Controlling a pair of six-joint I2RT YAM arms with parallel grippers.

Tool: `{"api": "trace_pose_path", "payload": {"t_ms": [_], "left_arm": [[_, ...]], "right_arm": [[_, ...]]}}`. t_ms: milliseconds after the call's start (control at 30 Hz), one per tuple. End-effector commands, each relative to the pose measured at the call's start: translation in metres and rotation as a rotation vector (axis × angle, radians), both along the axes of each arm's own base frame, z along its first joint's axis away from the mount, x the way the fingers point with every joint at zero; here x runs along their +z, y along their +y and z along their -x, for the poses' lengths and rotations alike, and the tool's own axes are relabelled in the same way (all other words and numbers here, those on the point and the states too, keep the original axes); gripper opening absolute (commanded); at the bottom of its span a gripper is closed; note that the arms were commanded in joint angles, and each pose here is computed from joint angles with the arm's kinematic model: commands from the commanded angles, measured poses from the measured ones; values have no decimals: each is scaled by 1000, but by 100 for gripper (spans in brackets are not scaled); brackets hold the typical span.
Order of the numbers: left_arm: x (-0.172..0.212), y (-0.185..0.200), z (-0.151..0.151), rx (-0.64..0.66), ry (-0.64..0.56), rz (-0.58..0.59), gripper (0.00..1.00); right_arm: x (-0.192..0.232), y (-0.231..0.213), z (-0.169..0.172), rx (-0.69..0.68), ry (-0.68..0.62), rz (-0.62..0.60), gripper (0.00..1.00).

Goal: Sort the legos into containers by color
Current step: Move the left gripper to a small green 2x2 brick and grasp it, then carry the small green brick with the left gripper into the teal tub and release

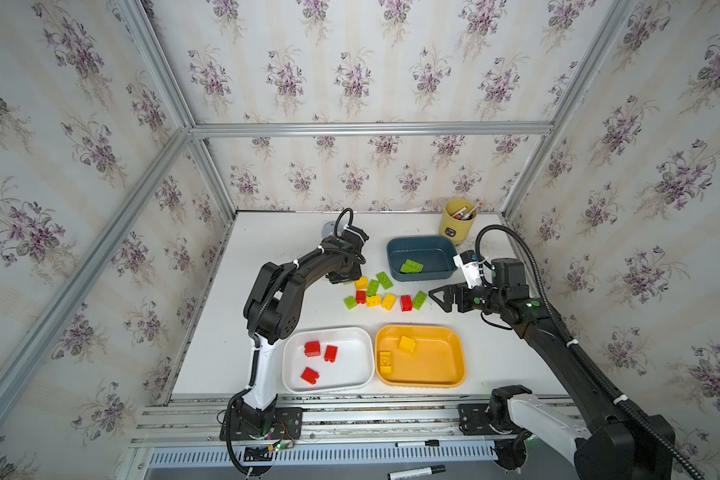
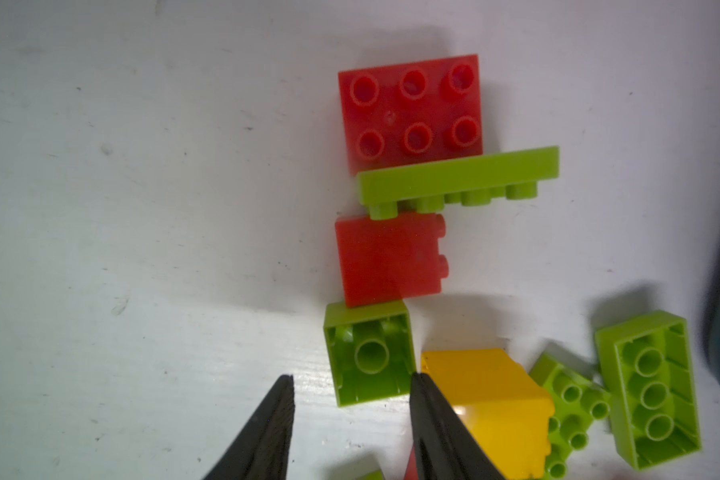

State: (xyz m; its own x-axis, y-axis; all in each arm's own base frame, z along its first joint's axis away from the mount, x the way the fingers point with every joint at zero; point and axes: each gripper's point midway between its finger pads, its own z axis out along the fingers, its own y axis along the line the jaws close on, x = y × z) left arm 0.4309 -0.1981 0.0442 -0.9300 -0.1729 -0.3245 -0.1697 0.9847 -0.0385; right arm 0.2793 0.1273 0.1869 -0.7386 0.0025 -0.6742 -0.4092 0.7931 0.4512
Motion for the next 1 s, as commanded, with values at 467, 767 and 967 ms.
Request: {"api": "trace_pose_path", "payload": {"t_ms": [467,767,967], "left_arm": [[-12,-9,-3,0,20,40,51],[-16,-3,-3,-15,22,7,37],[-4,1,-3,-35,5,16,27]], "right_arm": [[4,4,-1,13,-6,-24,100],[3,3,1,11,-4,-23,100],[5,3,0,10,-10,-24,100]]}}
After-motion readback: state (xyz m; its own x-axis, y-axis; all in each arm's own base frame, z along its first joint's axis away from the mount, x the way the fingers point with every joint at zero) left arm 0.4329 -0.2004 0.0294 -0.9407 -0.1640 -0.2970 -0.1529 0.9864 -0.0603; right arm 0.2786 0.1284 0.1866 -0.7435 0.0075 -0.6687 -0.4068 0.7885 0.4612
